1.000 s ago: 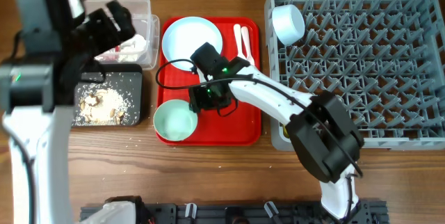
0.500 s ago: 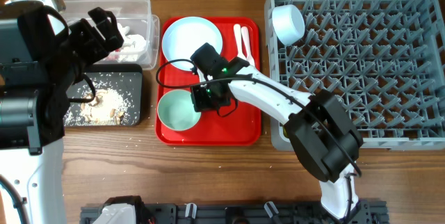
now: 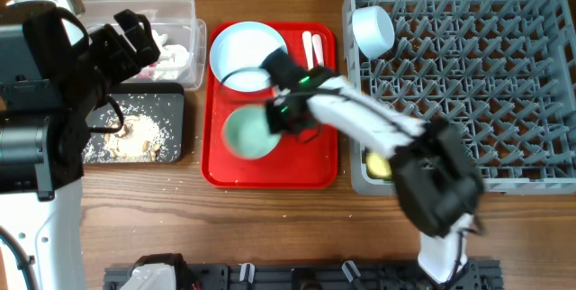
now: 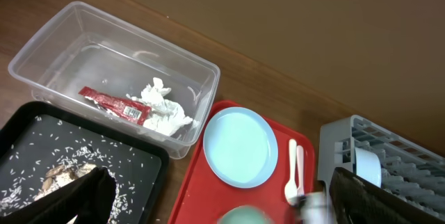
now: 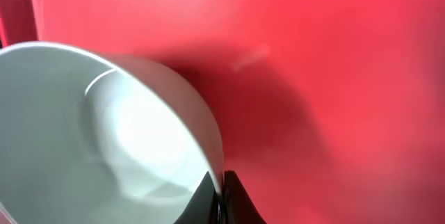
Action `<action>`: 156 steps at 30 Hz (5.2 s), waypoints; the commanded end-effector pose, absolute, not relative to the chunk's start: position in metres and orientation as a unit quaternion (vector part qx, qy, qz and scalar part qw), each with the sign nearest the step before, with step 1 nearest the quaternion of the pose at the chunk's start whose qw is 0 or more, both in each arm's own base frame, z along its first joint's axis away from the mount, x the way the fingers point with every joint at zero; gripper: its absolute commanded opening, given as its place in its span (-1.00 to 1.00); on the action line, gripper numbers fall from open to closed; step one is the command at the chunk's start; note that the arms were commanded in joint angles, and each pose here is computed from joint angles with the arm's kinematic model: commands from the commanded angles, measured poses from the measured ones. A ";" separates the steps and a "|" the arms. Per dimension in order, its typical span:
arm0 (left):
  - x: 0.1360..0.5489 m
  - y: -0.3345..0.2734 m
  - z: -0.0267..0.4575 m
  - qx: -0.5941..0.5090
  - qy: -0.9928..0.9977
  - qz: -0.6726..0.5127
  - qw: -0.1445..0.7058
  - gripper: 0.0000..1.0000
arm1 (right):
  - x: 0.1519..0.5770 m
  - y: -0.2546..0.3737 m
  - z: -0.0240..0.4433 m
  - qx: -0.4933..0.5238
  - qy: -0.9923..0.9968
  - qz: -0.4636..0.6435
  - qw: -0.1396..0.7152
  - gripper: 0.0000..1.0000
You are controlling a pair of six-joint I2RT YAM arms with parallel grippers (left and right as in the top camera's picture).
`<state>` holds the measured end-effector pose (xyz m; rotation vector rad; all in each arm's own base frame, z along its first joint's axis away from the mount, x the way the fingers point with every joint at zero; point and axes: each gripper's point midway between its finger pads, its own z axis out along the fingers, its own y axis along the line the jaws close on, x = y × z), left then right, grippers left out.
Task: Sort waste into correct bins and load items into the dishwasher rack
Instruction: 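Carry the mint-green bowl into the dish rack and release it, then reach the right gripper to the light-blue plate and grip its edge, then lift the light-blue plate off the red tray with the right gripper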
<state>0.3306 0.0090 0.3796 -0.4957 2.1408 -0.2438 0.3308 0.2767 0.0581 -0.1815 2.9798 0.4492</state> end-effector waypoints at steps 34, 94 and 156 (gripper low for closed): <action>0.331 0.014 0.384 -0.199 0.863 -0.087 0.455 1.00 | 0.417 0.008 0.203 -0.056 0.811 -0.521 0.260 -0.91; 0.331 0.014 0.384 -0.199 0.863 -0.087 0.455 1.00 | 0.395 0.126 0.141 -0.223 0.847 -0.402 0.266 0.47; 0.331 0.014 0.384 -0.199 0.863 -0.087 0.455 1.00 | 0.416 0.297 -0.008 0.020 0.979 0.107 0.174 -0.75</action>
